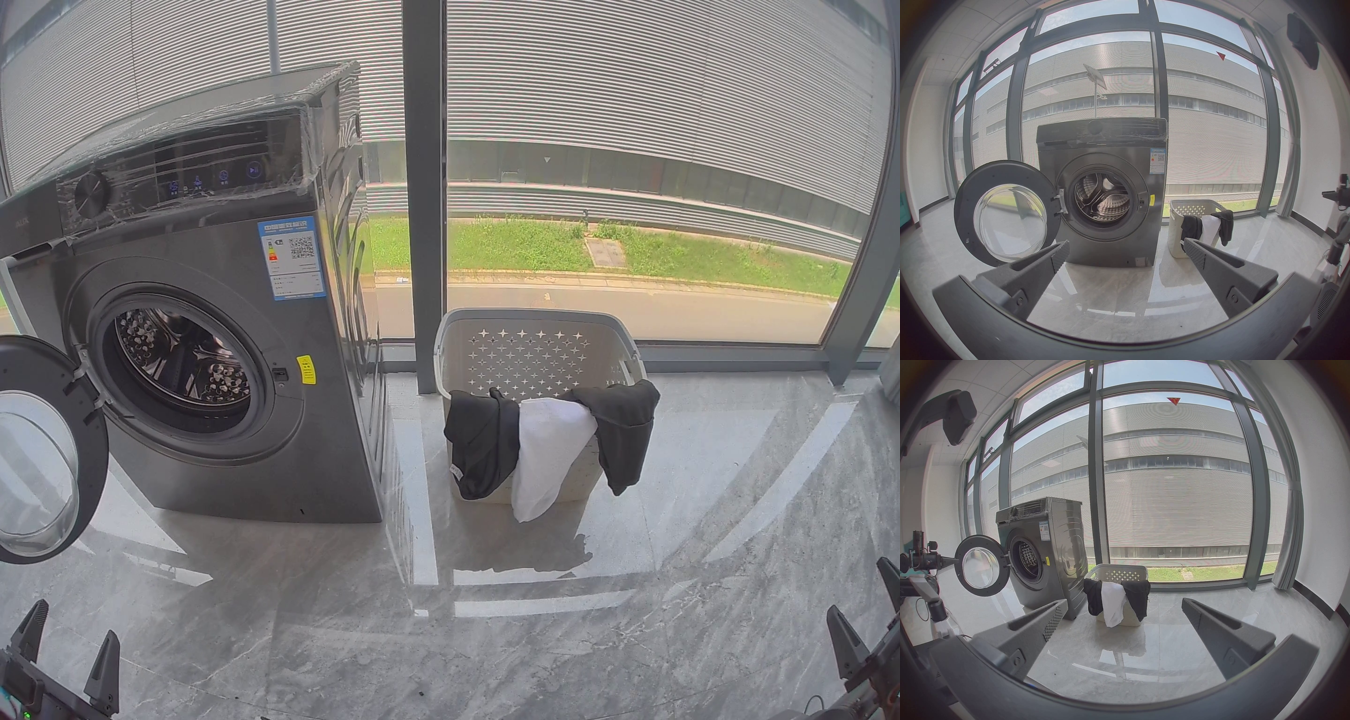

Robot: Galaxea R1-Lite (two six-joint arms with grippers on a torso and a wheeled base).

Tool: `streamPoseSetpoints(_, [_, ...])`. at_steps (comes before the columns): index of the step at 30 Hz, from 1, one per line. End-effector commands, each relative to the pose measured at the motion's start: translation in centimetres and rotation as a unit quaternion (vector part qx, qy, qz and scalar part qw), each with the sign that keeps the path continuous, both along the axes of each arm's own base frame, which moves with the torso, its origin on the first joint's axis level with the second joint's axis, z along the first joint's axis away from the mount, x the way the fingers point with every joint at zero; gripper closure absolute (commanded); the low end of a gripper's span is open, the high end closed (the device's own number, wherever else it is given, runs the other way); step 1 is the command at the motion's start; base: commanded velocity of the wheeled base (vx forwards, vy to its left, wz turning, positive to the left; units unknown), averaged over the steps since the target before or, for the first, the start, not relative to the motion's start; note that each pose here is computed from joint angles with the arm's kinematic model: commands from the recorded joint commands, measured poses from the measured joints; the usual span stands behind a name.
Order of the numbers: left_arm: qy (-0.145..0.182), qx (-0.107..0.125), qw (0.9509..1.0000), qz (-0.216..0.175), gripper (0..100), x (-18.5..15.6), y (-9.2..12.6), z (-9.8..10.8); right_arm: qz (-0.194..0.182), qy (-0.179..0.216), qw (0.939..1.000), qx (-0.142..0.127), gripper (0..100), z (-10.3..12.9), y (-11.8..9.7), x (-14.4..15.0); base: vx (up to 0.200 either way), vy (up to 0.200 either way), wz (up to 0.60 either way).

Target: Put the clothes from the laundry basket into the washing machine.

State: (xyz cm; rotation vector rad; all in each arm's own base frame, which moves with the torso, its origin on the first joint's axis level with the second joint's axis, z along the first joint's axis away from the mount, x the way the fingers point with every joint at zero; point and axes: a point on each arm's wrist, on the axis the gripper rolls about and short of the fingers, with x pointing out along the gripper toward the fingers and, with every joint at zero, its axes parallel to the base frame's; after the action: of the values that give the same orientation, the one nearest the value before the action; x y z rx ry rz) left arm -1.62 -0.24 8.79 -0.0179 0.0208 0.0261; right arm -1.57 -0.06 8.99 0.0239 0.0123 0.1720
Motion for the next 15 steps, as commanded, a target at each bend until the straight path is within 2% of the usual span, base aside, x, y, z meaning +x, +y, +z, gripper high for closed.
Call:
streamPoseSetpoints(1, [0.009,-0.001,1.0000,0.000,0,0.11,0.01,-0.49,0.001,0.009,1.0000,-0.002,0,-0.50,0.01,0.11,0.000,-0.200,0.00])
streamPoseSetpoints(4, [0.009,-0.002,1.0000,0.001,0,0.11,0.01,-0.49,0.000,0.009,1.0000,-0.001,0,-0.50,0.01,0.11,0.000,-0.200,0.00])
streamPoseSetpoints(5, [0.009,-0.002,1.0000,0.002,0,0.11,0.01,-0.49,0.000,0.009,1.0000,-0.001,100,-0.50,0.01,0.11,0.000,-0.200,0.00])
streamPoseSetpoints(6, [0.009,-0.003,1.0000,0.002,0,0.11,0.01,-0.49,0.001,0.010,1.0000,0.000,100,-0.50,0.01,0.11,0.000,-0.200,0.00])
streamPoseSetpoints(15, [0.009,-0.003,0.9999,0.004,0,0.10,0.02,-0.51,0.000,0.010,1.0000,0.000,100,-0.50,0.01,0.11,0.000,0.000,0.00])
